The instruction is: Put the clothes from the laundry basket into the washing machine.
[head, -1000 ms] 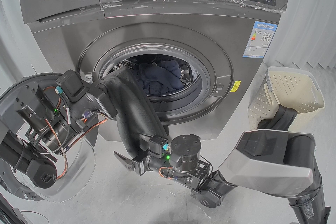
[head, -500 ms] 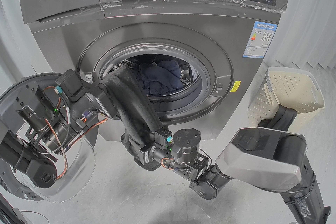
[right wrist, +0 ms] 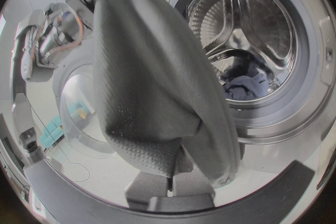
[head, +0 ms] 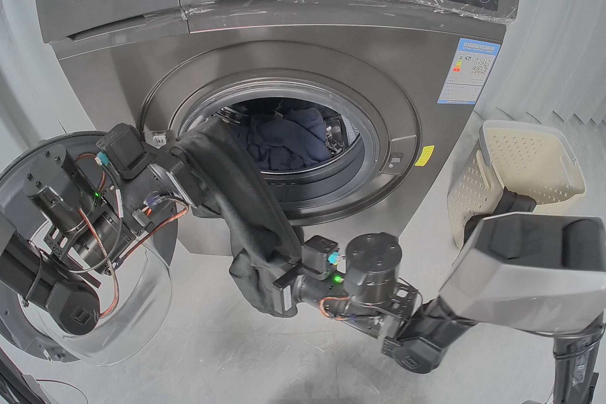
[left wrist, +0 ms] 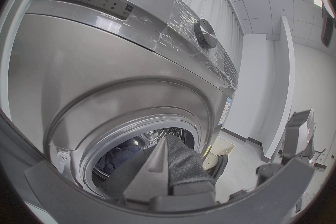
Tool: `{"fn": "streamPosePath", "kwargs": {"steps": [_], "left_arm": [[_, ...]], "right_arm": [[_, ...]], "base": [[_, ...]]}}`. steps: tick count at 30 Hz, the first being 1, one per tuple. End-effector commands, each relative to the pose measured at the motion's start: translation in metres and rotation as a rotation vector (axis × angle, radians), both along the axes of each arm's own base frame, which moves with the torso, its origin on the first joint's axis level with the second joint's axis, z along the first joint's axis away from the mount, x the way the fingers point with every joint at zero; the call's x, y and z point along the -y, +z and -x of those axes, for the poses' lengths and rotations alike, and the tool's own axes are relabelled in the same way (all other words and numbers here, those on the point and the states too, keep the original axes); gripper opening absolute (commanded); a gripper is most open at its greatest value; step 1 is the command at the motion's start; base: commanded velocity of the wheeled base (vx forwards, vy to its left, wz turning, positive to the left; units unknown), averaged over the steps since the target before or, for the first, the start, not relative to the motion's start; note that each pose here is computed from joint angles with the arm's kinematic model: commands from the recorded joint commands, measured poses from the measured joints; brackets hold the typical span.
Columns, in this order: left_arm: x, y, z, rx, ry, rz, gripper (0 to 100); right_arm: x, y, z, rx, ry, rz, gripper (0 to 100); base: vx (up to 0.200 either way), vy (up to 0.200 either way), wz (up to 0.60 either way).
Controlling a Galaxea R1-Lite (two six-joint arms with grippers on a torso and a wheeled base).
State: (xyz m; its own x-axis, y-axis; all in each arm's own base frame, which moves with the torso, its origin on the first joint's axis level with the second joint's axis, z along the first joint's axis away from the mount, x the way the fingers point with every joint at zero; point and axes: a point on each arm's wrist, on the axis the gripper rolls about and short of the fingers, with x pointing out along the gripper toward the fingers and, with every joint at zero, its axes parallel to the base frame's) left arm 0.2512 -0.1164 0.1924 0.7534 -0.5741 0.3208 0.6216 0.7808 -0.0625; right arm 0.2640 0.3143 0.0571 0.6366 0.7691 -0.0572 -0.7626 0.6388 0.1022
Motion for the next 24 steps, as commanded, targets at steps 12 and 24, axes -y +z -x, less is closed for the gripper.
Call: {"fn": "streamPosePath", "kwargs": {"steps": [12,24], "left_arm": [[-0.024,0.005,-0.005,0.017,0.072,0.003,0],[-0.029,0.018,0.020,0.044,0.016,-0.001,0]], "right_arm": [[0.133,0.095,0.050,0.109,-0.115,-0.104,0],[0.153,0.128,0.029,0.227,-0.213,-0.212,0]], "base": [[0.000,0.000,0.00],[0.000,0.000,0.00]]}}
